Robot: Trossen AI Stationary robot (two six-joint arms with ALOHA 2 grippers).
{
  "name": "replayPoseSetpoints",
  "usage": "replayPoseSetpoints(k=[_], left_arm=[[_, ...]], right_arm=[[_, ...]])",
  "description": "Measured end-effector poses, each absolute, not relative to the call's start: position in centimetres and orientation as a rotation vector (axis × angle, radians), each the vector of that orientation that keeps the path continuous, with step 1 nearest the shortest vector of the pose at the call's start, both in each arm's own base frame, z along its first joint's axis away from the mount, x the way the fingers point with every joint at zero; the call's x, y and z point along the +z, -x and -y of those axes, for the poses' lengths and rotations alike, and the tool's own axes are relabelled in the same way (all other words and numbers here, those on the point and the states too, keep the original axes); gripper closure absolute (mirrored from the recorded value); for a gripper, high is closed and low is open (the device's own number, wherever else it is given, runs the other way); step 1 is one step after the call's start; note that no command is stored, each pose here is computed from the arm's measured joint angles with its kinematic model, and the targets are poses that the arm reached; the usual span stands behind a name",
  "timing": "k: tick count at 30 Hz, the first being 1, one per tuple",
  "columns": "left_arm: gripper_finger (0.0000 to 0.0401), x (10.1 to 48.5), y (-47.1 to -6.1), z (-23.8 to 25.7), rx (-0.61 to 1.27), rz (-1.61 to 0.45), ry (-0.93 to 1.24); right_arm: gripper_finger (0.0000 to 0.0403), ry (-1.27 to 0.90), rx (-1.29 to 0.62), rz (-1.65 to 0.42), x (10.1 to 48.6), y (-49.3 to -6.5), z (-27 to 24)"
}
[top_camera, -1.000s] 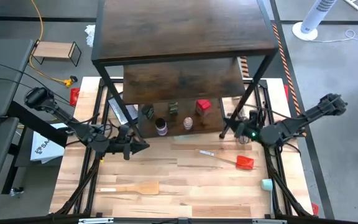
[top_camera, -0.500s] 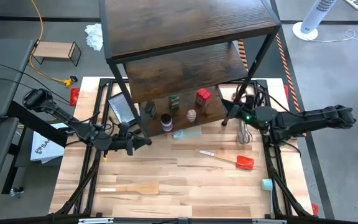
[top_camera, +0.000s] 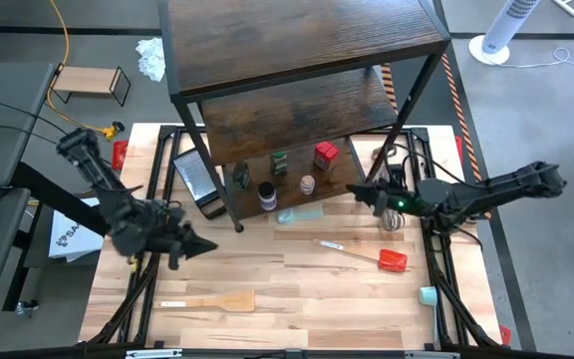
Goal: Shelf spices
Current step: Remove the green seasoning can from the shelf
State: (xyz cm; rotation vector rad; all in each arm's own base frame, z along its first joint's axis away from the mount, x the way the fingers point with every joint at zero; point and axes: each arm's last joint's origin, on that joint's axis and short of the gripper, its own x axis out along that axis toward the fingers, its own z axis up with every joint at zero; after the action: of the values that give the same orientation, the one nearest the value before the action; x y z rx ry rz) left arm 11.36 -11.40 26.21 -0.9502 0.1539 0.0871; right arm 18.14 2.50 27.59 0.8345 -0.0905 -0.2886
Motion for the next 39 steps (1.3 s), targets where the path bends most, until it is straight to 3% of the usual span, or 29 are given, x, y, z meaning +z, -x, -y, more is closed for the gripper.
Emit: replayPoseSetpoints(k=[8, 15, 19, 23, 33, 39], left_arm=[[0.0401, 25.8, -8.5, 8.2, 0.463, 0.178, 0.926], [0.0401, 25.0, -9.2, 4.9, 0.657, 0.241, 1.004], [0.0389, 24.5, -9.9, 3.6, 0.725, 0.143, 1.049], [0.0340, 24.3, -10.8, 3.0, 0.763, 0.076, 1.053], [0.0154, 24.7, -13.0, 1.5, 0.804, 0.018, 0.935], [0.0120, 25.0, -15.1, 0.6, 0.786, 0.017, 0.886]], right_arm=[[0.0403, -0.832, -0.293, 0.091, 27.6, -17.9, -3.3], [0.0403, -0.836, -0.294, 0.091, 27.6, -18.0, -3.3], [0.0403, -0.839, -0.294, 0.091, 27.5, -18.0, -3.3], [0.0403, -0.839, -0.294, 0.091, 27.5, -18.0, -3.3], [0.0403, -0.839, -0.291, 0.088, 27.5, -18.0, -3.3], [0.0403, -0.859, -0.281, 0.087, 27.5, -18.0, -3.3]])
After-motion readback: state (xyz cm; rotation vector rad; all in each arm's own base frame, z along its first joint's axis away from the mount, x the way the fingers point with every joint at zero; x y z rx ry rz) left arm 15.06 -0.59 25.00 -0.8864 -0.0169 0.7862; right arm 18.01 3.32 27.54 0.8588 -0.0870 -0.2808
